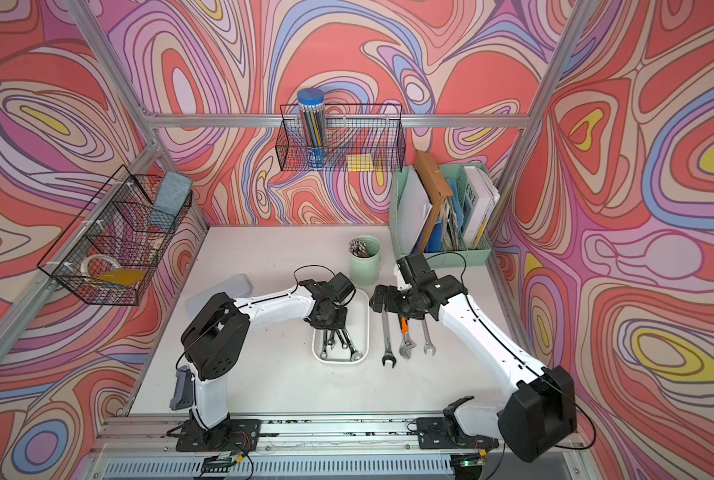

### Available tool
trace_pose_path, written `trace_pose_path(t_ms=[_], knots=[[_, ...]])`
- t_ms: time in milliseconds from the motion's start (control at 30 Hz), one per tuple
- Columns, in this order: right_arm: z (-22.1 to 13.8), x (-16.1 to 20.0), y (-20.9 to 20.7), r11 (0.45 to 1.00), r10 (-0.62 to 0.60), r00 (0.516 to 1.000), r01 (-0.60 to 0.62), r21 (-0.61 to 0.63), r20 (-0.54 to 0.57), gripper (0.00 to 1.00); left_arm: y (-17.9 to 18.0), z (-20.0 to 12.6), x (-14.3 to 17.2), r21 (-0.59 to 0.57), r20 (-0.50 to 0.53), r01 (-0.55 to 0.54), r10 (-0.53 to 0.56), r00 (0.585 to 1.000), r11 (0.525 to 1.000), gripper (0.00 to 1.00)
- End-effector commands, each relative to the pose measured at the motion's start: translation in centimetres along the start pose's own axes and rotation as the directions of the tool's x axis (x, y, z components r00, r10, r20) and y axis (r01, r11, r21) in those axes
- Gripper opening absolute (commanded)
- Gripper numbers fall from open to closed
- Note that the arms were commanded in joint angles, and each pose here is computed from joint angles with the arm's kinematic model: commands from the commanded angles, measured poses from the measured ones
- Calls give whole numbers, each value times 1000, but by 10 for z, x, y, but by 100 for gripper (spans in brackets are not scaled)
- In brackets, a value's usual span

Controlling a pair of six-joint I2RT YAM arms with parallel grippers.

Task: Take out the wrench from the storage box
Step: Pick up the wrench from the storage box, then place the wrench at the center of the board.

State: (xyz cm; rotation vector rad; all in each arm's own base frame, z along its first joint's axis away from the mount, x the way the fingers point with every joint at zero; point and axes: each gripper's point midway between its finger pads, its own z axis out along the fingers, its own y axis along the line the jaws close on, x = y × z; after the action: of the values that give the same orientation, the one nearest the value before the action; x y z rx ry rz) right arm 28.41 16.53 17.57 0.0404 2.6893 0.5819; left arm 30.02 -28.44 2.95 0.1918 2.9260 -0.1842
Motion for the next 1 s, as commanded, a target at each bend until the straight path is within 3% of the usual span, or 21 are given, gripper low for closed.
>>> trace_pose_path(t_ms=[0, 500, 967], knots=[[1, 1, -3, 1000, 3, 1000, -3, 8, 5, 98, -4, -13, 4, 16, -12, -1, 1, 1000, 1000, 0], [1, 1, -4, 1000, 2, 1000, -2, 14, 8, 98, -4, -35, -3, 16, 20, -26, 26, 999, 1000, 0], [-1, -7, 5, 1000, 0, 1000, 0, -13, 19, 98, 9, -91, -16, -45, 68, -85, 88, 994, 995, 0]])
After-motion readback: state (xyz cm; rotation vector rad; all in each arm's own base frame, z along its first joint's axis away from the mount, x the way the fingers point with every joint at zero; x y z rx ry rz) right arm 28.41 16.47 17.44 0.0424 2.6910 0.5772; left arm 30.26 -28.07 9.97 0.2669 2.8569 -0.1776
